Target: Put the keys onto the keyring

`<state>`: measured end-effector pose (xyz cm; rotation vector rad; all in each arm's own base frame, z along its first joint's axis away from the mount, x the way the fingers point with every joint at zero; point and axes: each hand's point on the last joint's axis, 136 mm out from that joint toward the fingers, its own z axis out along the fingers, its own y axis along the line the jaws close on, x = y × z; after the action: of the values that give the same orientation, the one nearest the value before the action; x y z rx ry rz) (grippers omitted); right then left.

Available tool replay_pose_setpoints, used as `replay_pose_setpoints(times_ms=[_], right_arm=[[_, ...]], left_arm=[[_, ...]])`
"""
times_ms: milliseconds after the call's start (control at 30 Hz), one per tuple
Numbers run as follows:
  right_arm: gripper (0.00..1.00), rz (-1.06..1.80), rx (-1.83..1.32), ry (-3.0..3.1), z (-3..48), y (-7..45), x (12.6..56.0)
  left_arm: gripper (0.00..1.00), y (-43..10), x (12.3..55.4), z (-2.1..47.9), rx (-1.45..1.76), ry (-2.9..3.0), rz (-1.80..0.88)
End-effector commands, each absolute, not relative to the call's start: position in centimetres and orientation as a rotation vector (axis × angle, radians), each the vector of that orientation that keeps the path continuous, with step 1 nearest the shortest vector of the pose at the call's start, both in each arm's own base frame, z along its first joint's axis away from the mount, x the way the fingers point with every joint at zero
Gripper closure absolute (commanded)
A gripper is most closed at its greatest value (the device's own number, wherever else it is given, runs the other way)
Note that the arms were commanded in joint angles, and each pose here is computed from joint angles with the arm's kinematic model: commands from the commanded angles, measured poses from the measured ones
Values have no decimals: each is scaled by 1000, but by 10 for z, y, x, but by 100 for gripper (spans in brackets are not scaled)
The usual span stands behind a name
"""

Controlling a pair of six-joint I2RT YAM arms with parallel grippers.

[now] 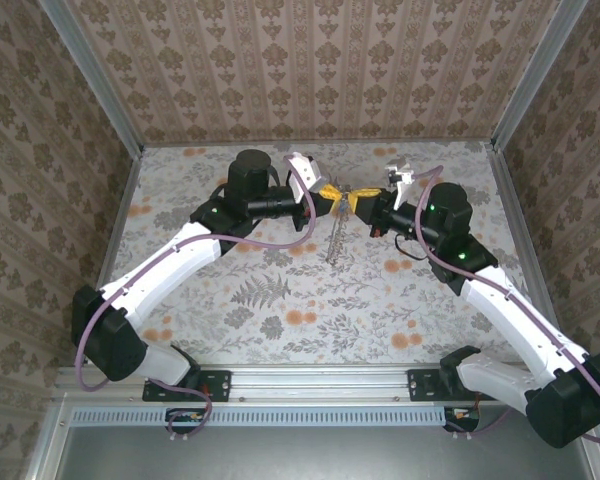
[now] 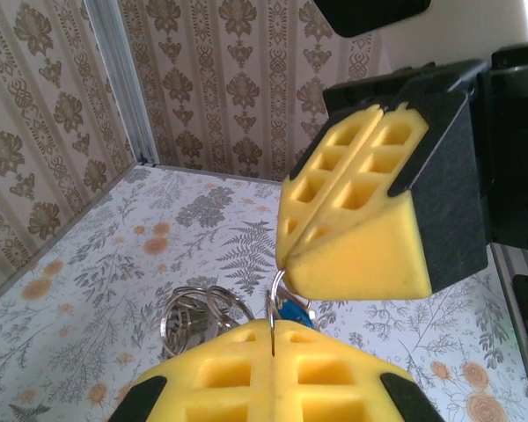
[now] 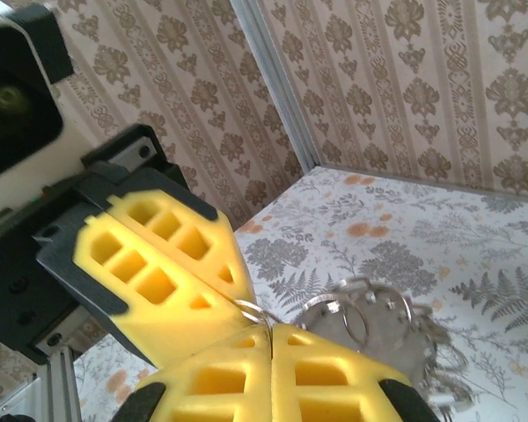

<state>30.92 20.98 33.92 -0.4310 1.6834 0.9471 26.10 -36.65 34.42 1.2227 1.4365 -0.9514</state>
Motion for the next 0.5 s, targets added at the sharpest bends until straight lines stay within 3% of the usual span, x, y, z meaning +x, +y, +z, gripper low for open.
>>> replay_pose_setpoints(times_ms=[0,467], right_arm=[[100,889,-392,1724,325,198,314],[100,1010,-445,1715,328,207,305]], left_arm=[[100,-367,247,375,1219,1334,-983],[100,-367,246,377,1200,1323,-999]])
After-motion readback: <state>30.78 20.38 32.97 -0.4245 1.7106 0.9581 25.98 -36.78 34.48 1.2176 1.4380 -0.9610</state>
